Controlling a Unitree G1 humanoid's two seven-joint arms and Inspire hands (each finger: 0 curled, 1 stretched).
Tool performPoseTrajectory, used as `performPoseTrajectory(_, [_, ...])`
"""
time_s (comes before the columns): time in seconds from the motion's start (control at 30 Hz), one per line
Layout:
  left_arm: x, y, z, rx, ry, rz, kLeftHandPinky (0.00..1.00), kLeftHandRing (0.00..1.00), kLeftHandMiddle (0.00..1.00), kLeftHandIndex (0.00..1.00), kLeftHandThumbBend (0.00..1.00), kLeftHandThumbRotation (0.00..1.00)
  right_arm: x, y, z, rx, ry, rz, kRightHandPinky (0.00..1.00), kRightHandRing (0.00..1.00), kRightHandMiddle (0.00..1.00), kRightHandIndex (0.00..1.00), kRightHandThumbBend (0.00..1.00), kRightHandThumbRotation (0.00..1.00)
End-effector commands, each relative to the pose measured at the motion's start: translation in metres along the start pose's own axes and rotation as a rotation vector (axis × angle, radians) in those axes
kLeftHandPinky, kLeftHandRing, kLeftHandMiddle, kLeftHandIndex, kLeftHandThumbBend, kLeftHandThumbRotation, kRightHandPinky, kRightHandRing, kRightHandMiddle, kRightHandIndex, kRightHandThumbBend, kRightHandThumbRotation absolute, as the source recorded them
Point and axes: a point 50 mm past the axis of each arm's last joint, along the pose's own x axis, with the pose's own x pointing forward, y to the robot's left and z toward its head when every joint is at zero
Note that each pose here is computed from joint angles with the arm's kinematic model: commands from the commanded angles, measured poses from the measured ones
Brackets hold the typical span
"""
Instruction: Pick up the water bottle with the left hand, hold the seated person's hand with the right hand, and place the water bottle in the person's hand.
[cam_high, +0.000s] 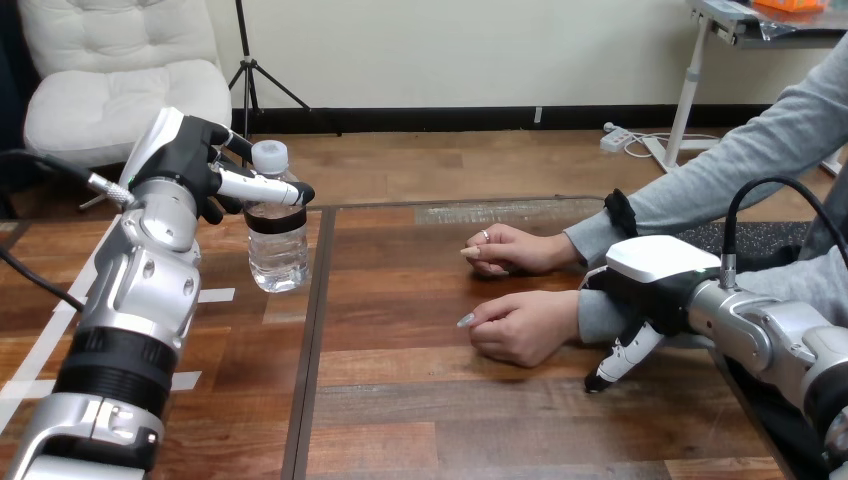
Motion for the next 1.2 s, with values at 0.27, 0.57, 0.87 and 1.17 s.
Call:
performPoseTrajectory(0.27, [-0.0045, 0.0246, 0.0309, 0.016, -0.130, 0.085, 0.24, 0.31, 0.39, 0.49, 0.65, 0.00, 0.0067, -0.0343, 0.0131, -0.013, -0.036, -0.091, 0.56, 0.69, 0.74, 0.75, 0.99, 0.29])
performPoseTrajectory(0.57, [-0.0045, 0.0244, 0.0308, 0.016, -0.119, 0.085, 0.26, 0.33, 0.40, 0.49, 0.65, 0.00, 0.0064, -0.0345, 0.0126, 0.000, -0.036, -0.092, 0.55, 0.67, 0.72, 0.73, 0.91, 0.25])
performPoseTrajectory(0.87, [-0.0045, 0.0245, 0.0302, 0.003, -0.119, 0.080, 0.25, 0.31, 0.39, 0.49, 0.65, 0.00, 0.0054, -0.0351, 0.0118, -0.004, -0.045, -0.098, 0.58, 0.64, 0.68, 0.70, 0.78, 0.26])
performPoseTrajectory(1.17, [-0.0044, 0.0246, 0.0298, 0.001, -0.118, 0.081, 0.22, 0.28, 0.36, 0.48, 0.65, 0.00, 0.0049, -0.0356, 0.0114, 0.005, -0.049, -0.107, 0.57, 0.61, 0.64, 0.67, 0.65, 0.25])
